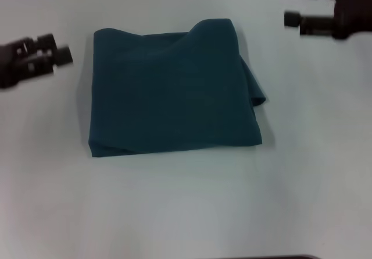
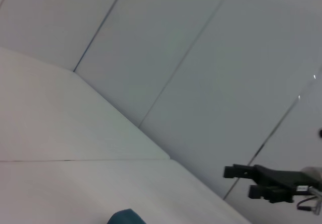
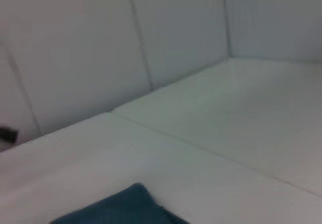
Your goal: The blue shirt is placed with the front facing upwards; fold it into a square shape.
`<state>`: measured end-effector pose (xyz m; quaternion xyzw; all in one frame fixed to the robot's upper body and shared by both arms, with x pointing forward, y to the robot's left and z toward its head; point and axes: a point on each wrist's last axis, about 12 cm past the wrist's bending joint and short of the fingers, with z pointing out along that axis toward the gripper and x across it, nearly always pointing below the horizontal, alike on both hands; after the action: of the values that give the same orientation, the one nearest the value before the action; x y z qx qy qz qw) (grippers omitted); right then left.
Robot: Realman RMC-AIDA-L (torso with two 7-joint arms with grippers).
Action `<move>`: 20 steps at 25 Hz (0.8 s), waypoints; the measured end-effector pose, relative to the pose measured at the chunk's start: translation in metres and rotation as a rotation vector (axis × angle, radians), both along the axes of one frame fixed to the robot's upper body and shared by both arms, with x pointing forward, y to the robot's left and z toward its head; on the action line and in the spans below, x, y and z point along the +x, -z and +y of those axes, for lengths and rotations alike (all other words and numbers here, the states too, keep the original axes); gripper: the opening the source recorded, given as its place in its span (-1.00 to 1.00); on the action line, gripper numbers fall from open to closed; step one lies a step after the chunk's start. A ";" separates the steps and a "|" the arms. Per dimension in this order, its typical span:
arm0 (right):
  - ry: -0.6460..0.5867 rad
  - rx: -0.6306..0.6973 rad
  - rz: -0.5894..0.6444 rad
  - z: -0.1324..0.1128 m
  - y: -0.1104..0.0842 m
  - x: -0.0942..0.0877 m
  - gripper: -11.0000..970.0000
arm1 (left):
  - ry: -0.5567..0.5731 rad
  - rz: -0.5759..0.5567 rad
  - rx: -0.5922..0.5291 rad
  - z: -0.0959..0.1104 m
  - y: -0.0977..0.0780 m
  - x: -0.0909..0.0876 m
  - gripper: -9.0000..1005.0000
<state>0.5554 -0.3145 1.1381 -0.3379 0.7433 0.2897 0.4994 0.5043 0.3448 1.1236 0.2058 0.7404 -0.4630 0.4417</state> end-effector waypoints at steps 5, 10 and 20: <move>-0.132 0.058 -0.037 0.001 0.025 -0.050 0.82 | 0.086 -0.126 0.035 -0.006 0.020 -0.037 0.74; -0.258 0.132 -0.038 0.007 0.049 -0.083 0.81 | 0.145 -0.132 0.063 -0.010 0.036 -0.061 0.74; -0.521 0.103 0.020 0.058 0.086 -0.089 0.81 | 0.257 -0.089 0.121 -0.027 0.055 -0.068 0.74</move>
<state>0.4668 -0.2568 1.0524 -0.4892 0.6205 0.4490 0.4172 0.4364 0.3182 1.0682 0.3457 0.7141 -0.4605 0.3980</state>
